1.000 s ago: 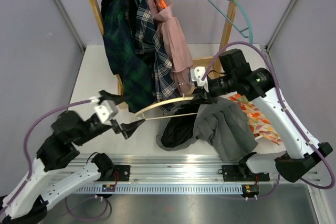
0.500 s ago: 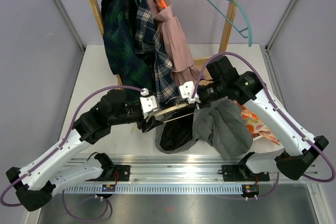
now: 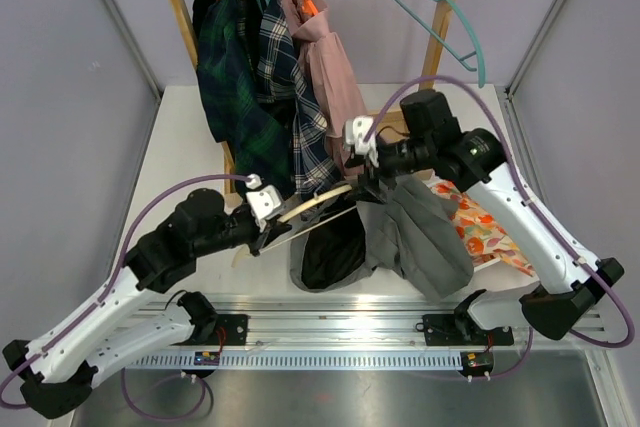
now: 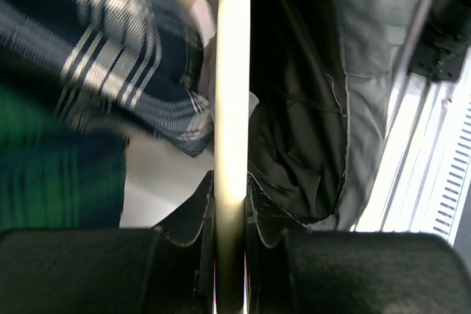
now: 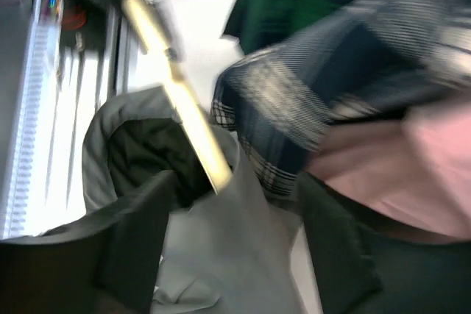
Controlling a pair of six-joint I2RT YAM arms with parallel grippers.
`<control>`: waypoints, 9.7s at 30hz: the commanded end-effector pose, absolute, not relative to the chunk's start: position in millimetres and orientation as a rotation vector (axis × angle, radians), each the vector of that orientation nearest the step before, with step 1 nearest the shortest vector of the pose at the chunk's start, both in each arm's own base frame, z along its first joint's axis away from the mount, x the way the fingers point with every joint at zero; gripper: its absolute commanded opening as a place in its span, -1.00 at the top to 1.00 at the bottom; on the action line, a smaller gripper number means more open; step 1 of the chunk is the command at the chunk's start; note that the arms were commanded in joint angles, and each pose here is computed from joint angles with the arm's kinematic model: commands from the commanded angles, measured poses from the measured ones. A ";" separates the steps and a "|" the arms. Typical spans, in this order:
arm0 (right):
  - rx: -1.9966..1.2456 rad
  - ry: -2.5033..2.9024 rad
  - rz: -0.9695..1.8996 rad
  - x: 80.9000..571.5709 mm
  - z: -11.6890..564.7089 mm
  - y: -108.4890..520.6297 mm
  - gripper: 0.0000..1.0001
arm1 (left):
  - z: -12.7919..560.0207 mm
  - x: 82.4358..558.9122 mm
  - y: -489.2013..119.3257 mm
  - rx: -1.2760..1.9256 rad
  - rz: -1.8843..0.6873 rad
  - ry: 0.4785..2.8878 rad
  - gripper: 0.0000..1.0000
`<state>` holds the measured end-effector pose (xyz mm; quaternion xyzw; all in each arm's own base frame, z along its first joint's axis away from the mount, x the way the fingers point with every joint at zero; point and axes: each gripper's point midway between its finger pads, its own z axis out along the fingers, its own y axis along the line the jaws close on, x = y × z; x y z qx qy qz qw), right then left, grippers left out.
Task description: Remove the skirt from the hanger
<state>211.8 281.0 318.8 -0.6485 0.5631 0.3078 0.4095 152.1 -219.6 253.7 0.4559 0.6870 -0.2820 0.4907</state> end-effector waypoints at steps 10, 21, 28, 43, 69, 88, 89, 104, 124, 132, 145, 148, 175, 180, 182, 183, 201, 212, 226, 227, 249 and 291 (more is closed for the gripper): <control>-1.131 1.810 0.830 245.1 342.0 228.5 -0.83 | 301.8 146.1 -189.3 0.679 -0.783 1.605 1.00; -1.019 1.961 0.507 275.9 263.6 156.2 -0.94 | 325.0 133.1 -184.1 0.668 -0.836 1.524 1.00; -1.151 1.895 0.618 256.0 236.3 168.2 -0.71 | 325.5 130.3 -183.9 0.673 -0.846 1.512 1.00; -0.870 1.915 0.616 288.7 278.5 171.1 1.00 | 321.5 126.3 -176.7 0.707 -0.809 1.520 1.00; -0.288 2.063 0.258 326.8 256.6 87.6 1.00 | 344.1 100.0 -123.2 0.716 -0.671 1.466 1.00; -1.028 1.928 0.781 229.4 233.7 156.5 1.00 | 350.9 100.5 -134.7 0.727 -0.715 1.408 1.00; -1.140 1.843 0.835 217.0 232.6 163.0 0.92 | 350.4 101.7 -137.0 0.732 -0.717 1.407 1.00; -1.367 1.636 0.876 192.5 244.0 171.2 -0.37 | 333.8 120.5 -182.2 0.837 -0.783 1.433 1.00; -1.562 1.263 0.730 176.9 283.9 174.8 -0.92 | 301.0 119.6 -218.3 1.144 -0.807 1.420 1.00; -1.557 1.276 0.928 168.6 276.2 185.3 -0.82 | 307.6 116.6 -226.3 1.168 -0.840 1.348 1.00; -1.656 1.249 1.053 146.6 267.9 188.5 0.30 | 313.9 119.4 -230.1 1.183 -0.825 1.296 1.00; -1.651 1.233 1.017 149.3 270.6 189.0 0.98 | 313.8 120.7 -229.8 1.177 -0.819 1.297 1.00; -0.845 1.151 0.653 169.4 440.2 164.1 1.00 | 428.9 135.9 -69.8 0.206 -0.563 1.271 -0.98; -0.565 1.138 0.546 192.5 483.5 135.0 1.00 | 405.1 148.5 -87.9 0.217 -0.581 1.348 -0.98; -0.519 1.108 0.515 192.5 496.6 127.7 1.00 | 400.8 151.2 -93.9 0.223 -0.593 1.354 -0.98; -0.482 1.114 0.526 193.3 500.1 125.0 1.00 | 394.3 153.7 -97.4 0.229 -0.593 1.366 -0.98; -0.394 1.483 0.254 267.1 459.0 91.3 1.00 | 372.0 162.3 -121.9 0.289 -0.626 1.416 -0.98; -0.333 1.542 0.217 338.1 476.5 96.1 1.00 | 357.3 164.0 -133.3 0.309 -0.661 1.447 -0.98; -0.299 1.529 0.172 372.1 487.3 94.7 1.00 | 338.8 167.3 -148.7 0.335 -0.700 1.490 -0.98; -0.293 1.533 0.166 374.9 486.3 93.9 1.00 | 336.2 167.6 -150.9 0.344 -0.703 1.497 -0.98; -0.291 1.691 0.179 406.9 462.4 91.1 0.93 | 305.9 166.9 -198.5 0.541 -0.811 1.538 -0.98; -1.634 1.549 0.475 230.8 189.6 170.6 -0.86 | 231.0 167.9 -273.6 0.734 -0.838 1.780 -0.98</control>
